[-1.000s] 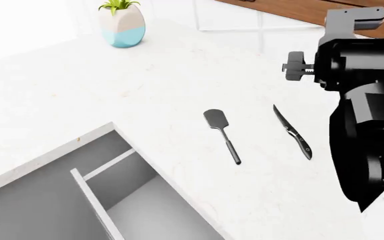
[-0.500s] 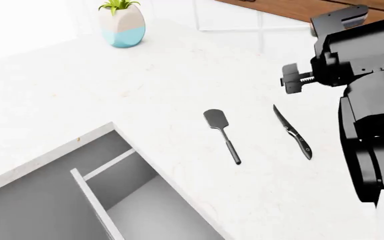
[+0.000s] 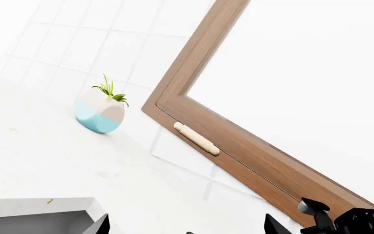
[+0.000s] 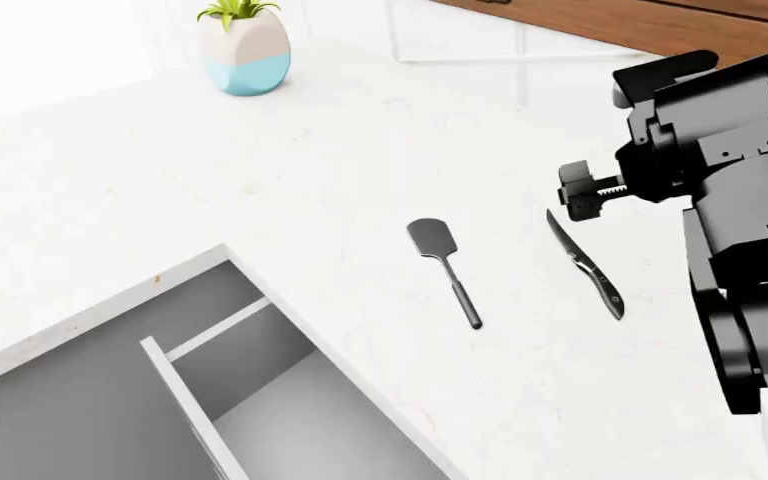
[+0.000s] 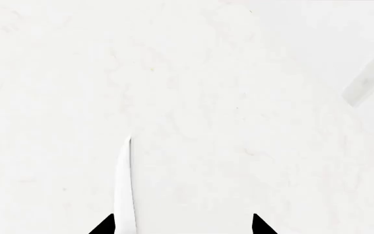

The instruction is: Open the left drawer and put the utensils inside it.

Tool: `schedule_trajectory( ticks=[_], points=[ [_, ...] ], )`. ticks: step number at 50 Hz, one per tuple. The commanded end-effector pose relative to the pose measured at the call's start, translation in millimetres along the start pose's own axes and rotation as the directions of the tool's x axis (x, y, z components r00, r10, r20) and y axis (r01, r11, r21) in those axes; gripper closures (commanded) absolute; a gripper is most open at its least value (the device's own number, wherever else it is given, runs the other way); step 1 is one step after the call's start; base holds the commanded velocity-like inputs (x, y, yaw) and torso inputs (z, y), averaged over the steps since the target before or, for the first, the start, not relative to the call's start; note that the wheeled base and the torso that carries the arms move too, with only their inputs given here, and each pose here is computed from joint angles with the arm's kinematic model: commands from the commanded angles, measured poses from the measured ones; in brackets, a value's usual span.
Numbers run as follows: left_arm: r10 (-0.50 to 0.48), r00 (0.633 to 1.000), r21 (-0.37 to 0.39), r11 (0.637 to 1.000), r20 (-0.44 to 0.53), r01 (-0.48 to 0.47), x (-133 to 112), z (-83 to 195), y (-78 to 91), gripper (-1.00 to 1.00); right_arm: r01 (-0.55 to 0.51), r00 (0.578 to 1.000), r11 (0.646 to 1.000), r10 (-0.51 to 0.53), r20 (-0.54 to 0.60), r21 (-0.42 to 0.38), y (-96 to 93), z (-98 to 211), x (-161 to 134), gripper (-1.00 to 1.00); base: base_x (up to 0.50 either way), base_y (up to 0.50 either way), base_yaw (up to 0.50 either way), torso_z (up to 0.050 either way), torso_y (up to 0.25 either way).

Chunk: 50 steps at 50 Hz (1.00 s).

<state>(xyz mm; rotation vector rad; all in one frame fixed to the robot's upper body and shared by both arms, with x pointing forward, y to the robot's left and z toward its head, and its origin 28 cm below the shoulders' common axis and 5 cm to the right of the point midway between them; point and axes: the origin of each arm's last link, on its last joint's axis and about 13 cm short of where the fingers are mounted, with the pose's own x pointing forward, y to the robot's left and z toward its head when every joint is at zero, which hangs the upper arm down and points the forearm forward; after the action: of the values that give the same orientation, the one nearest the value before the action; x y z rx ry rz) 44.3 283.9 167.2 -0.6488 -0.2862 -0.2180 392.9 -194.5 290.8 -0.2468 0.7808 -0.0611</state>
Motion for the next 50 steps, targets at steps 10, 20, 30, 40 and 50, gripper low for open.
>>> schedule_trajectory(
  ticks=[10, 20, 30, 40, 50],
  points=[
    [0.009, 1.000, -0.007, 1.000, 0.004, -0.009, -0.2, -1.1, 2.5, -1.00, -0.076, 0.997, 0.997, 0.076, -0.025, -0.012, -11.5, -5.6, 0.5, -1.00, 0.00, 0.00, 0.00, 0.000, 0.000],
    [0.011, 1.000, -0.007, 1.000, -0.002, -0.011, 1.6, -2.2, 2.6, -1.00, -0.143, 0.990, 0.989, 0.143, -0.019, -0.048, -20.3, 4.5, -15.1, -1.00, 0.00, 0.00, 0.00, 0.000, 0.000],
    [0.015, 1.000, -0.008, 1.000, -0.003, -0.015, 1.2, -2.4, 3.2, -1.00, -0.153, 0.987, 0.984, 0.147, -0.067, -0.093, -13.7, -18.4, -20.2, -1.00, 0.00, 0.00, 0.00, 0.000, 0.000],
    [0.014, 1.000, -0.013, 1.000, -0.004, -0.014, 0.8, -3.3, 3.8, -1.00, -0.155, 0.986, 0.982, 0.146, -0.085, -0.111, -8.1, -27.7, -16.8, -1.00, 0.00, 0.00, 0.00, 0.000, 0.000],
    [0.019, 1.000, -0.016, 1.000, -0.003, -0.019, 0.3, -3.7, 5.3, -1.00, -0.125, 0.989, 0.981, 0.113, -0.091, -0.146, -1.2, -29.3, -6.5, -1.00, 0.00, 0.00, 0.00, 0.000, 0.000]
  ],
)
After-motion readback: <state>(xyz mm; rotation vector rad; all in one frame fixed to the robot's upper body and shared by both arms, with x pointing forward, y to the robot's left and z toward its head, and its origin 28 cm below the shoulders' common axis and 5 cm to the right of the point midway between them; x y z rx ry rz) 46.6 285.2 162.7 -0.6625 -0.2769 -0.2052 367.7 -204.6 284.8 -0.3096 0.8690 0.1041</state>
